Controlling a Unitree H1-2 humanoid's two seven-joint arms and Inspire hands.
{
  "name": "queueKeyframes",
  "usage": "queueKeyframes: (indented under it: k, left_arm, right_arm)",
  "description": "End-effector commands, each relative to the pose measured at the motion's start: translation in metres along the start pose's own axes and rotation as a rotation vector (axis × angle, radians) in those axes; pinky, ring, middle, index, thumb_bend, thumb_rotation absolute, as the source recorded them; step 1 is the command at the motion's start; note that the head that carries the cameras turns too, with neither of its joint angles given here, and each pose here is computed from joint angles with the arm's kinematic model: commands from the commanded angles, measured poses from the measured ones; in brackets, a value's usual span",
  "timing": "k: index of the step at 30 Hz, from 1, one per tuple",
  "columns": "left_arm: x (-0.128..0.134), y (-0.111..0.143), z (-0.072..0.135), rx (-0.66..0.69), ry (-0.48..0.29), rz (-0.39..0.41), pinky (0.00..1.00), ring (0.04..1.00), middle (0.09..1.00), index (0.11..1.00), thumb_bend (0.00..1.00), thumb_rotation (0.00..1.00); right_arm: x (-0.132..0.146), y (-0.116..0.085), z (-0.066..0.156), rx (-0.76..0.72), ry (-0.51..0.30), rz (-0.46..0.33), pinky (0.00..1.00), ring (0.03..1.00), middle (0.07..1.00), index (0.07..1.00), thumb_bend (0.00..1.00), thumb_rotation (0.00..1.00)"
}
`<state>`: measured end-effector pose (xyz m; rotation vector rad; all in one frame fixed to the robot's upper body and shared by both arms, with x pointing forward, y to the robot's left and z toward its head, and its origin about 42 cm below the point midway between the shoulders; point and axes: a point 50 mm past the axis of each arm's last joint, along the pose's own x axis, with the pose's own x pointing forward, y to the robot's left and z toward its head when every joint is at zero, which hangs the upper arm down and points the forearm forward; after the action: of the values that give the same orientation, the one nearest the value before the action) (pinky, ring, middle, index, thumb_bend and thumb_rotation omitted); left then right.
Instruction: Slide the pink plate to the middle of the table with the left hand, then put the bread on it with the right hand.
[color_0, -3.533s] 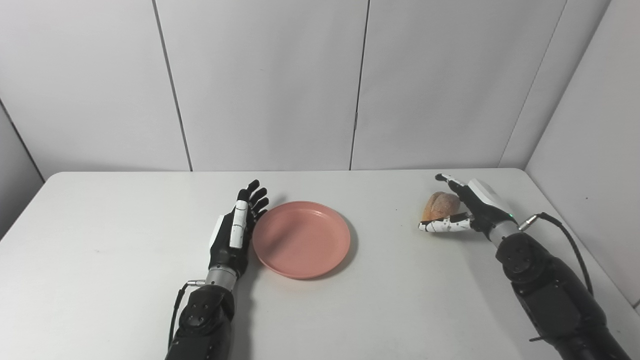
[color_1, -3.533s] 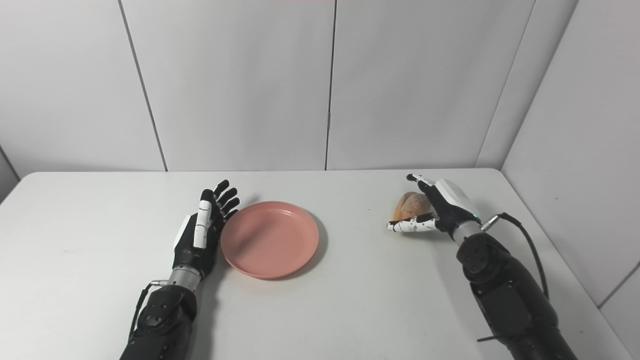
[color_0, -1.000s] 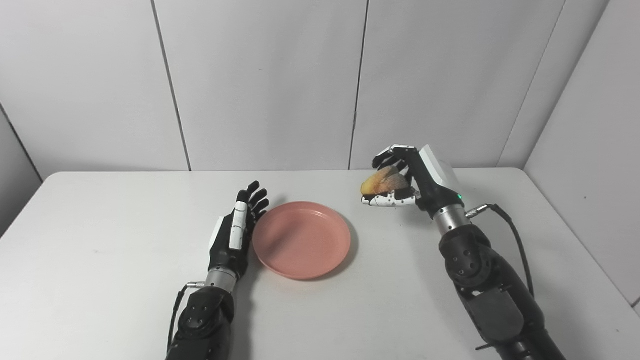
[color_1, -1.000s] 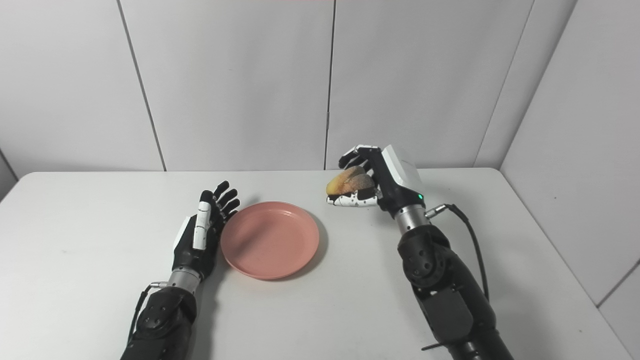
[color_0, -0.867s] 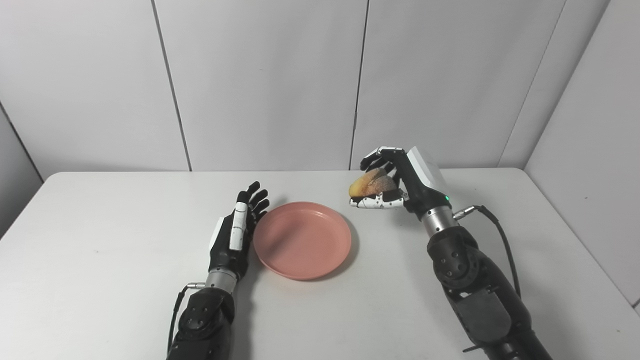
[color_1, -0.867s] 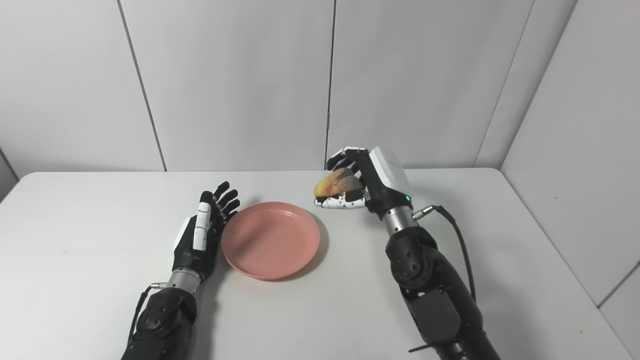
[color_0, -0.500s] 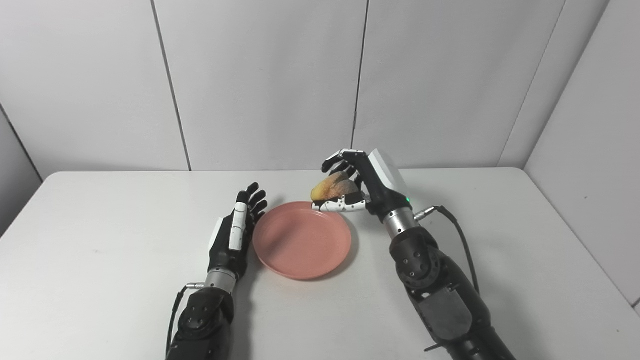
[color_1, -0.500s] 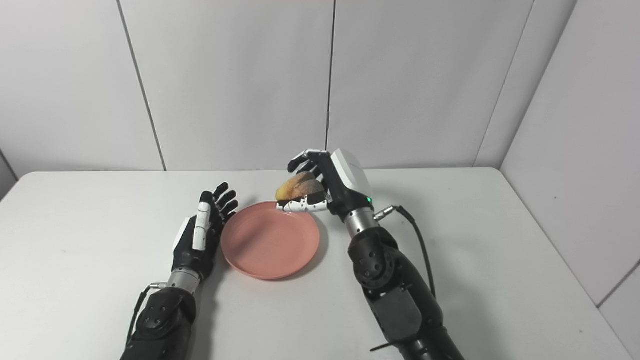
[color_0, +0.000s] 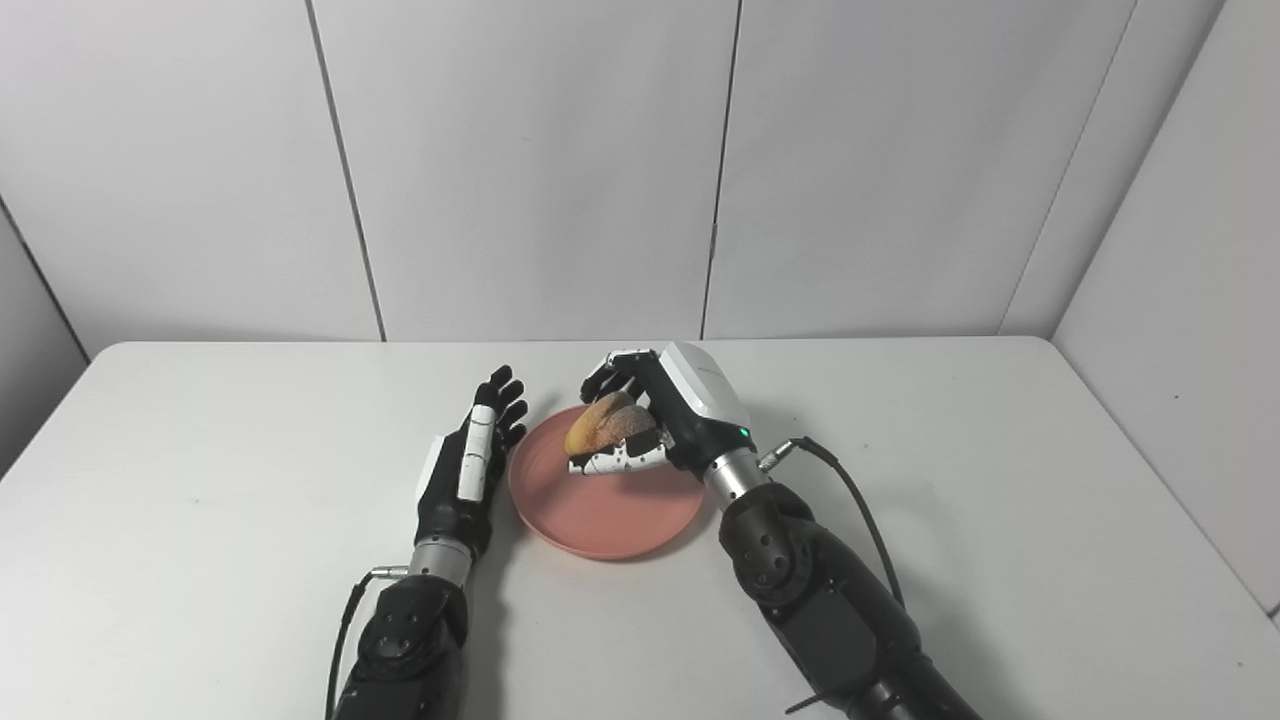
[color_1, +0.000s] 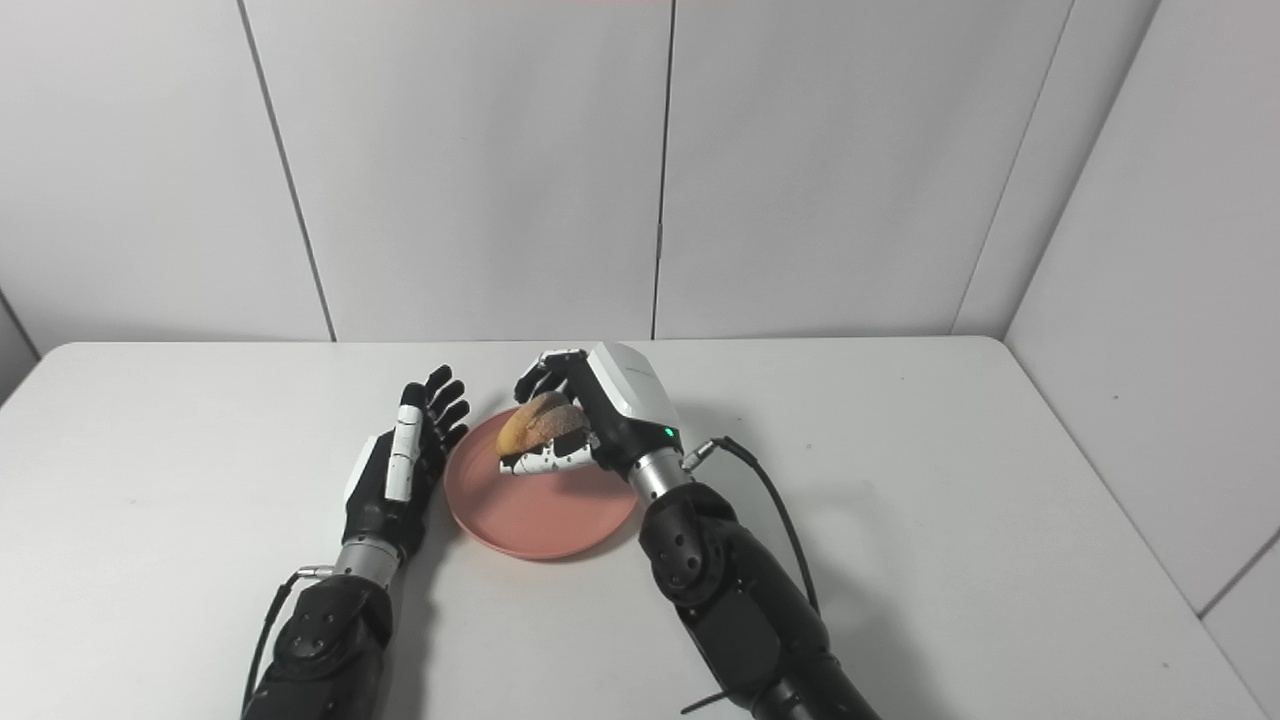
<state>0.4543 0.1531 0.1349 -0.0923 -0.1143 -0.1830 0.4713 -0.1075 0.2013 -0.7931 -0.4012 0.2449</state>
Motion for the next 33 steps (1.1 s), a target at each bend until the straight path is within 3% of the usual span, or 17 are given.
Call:
queueKeyframes:
  k: [1,8,13,18,21,24,27,28,30,33]
  left_arm:
    - [0.007,-0.007,0.015,0.002,-0.066,-0.011,0.92,0.931,0.938,0.916,0.76,1.0]
    - [0.008,-0.01,0.015,-0.005,-0.066,-0.01,0.92,0.928,0.936,0.916,0.75,1.0]
    - [0.009,-0.01,0.015,-0.007,-0.065,-0.011,0.93,0.931,0.938,0.918,0.76,1.0]
    - [0.009,-0.009,0.015,-0.012,-0.064,-0.011,0.93,0.932,0.939,0.918,0.77,1.0]
    - [0.009,-0.008,0.015,-0.015,-0.064,-0.011,0.94,0.936,0.94,0.918,0.77,1.0]
    - [0.009,-0.007,0.015,-0.014,-0.064,-0.01,0.95,0.94,0.943,0.918,0.78,1.0]
    - [0.009,-0.007,0.015,-0.01,-0.065,-0.007,0.95,0.94,0.944,0.917,0.77,1.0]
    - [0.009,-0.007,0.015,-0.007,-0.067,-0.007,0.94,0.939,0.947,0.916,0.77,1.0]
    - [0.009,-0.007,0.016,-0.006,-0.068,-0.008,0.94,0.939,0.948,0.915,0.77,1.0]
    - [0.009,-0.007,0.016,-0.006,-0.068,-0.013,0.95,0.943,0.952,0.914,0.77,1.0]
  right_arm:
    - [0.019,-0.014,0.022,-0.008,-0.116,-0.048,0.2,0.406,0.503,0.485,0.51,0.0]
    - [0.016,-0.003,0.015,-0.082,-0.145,-0.027,0.24,0.406,0.49,0.494,0.51,0.0]
    - [0.014,0.0,0.008,-0.144,-0.157,-0.016,0.35,0.404,0.443,0.527,0.51,0.0]
    - [0.012,0.001,0.005,-0.182,-0.163,-0.004,0.48,0.451,0.498,0.498,0.51,0.0]
    - [0.01,0.001,0.005,-0.216,-0.175,0.008,0.54,0.594,0.524,0.482,0.51,0.0]
    - [0.008,0.0,0.005,-0.247,-0.195,0.012,0.65,0.724,0.723,0.497,0.5,0.13]
    - [0.008,-0.001,0.005,-0.266,-0.203,0.017,0.75,0.799,0.802,0.499,0.5,0.16]
    - [0.008,-0.001,0.005,-0.277,-0.204,0.023,0.81,0.836,0.836,0.634,0.52,0.3]
    - [0.007,-0.002,0.004,-0.296,-0.202,0.037,0.83,0.853,0.852,0.718,0.53,0.4]
    - [0.007,-0.005,0.005,-0.302,-0.195,0.065,0.97,0.944,0.923,0.83,0.61,0.62]
